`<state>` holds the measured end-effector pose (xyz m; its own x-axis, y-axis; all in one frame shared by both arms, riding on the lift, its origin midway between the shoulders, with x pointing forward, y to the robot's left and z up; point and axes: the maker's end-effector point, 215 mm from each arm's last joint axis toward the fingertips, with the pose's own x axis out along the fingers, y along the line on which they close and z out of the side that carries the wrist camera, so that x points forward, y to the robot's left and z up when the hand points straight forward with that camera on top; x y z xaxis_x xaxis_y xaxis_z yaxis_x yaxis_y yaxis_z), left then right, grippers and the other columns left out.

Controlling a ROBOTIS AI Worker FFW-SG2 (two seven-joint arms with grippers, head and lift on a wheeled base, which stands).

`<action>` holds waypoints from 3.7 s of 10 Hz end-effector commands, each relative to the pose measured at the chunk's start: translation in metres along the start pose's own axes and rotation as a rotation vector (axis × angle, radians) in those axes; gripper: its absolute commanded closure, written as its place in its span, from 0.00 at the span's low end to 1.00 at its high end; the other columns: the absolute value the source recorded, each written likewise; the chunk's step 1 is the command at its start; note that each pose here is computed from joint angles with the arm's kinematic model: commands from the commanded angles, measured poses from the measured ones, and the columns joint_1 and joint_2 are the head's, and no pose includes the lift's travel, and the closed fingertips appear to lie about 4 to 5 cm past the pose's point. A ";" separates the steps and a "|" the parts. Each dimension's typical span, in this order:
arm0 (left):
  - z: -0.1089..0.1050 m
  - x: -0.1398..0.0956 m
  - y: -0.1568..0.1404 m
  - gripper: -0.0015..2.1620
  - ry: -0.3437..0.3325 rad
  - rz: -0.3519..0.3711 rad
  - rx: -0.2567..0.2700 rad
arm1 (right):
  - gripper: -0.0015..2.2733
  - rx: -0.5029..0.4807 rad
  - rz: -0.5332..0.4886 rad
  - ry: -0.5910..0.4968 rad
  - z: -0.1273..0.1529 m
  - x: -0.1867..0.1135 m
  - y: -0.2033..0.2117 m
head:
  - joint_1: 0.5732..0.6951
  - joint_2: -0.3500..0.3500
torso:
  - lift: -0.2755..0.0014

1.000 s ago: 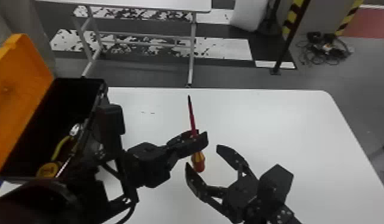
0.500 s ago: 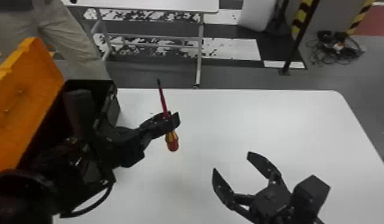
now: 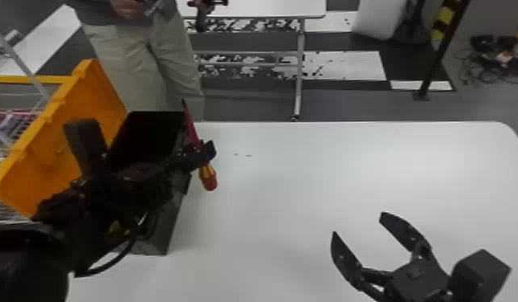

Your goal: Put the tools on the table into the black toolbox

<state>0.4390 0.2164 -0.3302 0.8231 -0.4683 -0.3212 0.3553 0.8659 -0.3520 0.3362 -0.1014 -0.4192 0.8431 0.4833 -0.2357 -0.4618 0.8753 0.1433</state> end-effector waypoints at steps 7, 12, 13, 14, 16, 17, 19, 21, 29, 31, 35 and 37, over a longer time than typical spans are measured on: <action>0.014 -0.039 0.143 0.95 -0.068 0.271 0.028 | 0.05 0.018 -0.021 0.007 -0.011 -0.007 -0.015 | 1.00 0.92 | 0.72; 0.010 -0.044 0.170 0.00 -0.131 0.348 0.025 | 0.05 0.024 -0.030 0.006 -0.014 -0.011 -0.018 | 1.00 1.00 | 0.72; 0.008 -0.047 0.165 0.00 -0.147 0.336 0.018 | 0.05 0.028 -0.034 -0.003 -0.012 -0.013 -0.020 | 1.00 1.00 | 0.72; 0.008 -0.049 0.161 0.01 -0.159 0.329 0.023 | 0.05 0.027 -0.041 -0.006 -0.011 -0.015 -0.023 | 1.00 1.00 | 0.72; 0.003 -0.056 0.155 0.01 -0.180 0.319 0.019 | 0.05 0.027 -0.061 -0.021 -0.008 -0.022 -0.033 | 1.00 1.00 | 0.72; 0.003 -0.064 0.145 0.01 -0.203 0.309 0.027 | 0.05 0.031 -0.077 -0.039 -0.004 -0.029 -0.039 | 1.00 0.98 | 0.72; 0.001 -0.080 0.125 0.01 -0.261 0.287 0.034 | 0.05 0.040 -0.115 -0.079 0.005 -0.045 -0.057 | 1.00 0.96 | 0.72; -0.009 -0.091 0.109 0.01 -0.300 0.278 0.048 | 0.06 0.049 -0.147 -0.114 0.012 -0.060 -0.073 | 1.00 0.90 | 0.72; -0.054 -0.123 0.059 0.01 -0.462 0.291 0.154 | 0.06 0.078 -0.226 -0.153 0.010 -0.103 -0.124 | 1.00 0.67 | 0.72; -0.064 -0.127 0.053 0.01 -0.478 0.303 0.189 | 0.06 0.081 -0.239 -0.161 0.009 -0.110 -0.132 | 1.00 0.64 | 0.72; -0.084 -0.128 0.051 0.01 -0.462 0.308 0.192 | 0.06 0.109 -0.241 -0.166 -0.001 -0.115 -0.134 | 1.00 0.59 | 0.72; -0.089 -0.130 0.049 0.01 -0.463 0.308 0.193 | 0.06 0.117 -0.245 -0.170 -0.007 -0.118 -0.136 | 1.00 0.59 | 0.72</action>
<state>0.3114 0.3046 -0.3825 0.9935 -0.1018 0.0502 0.1072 0.9867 -0.1219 0.2985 -0.2761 -0.4160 0.9631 0.2440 -0.1133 -0.2165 0.9530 0.2121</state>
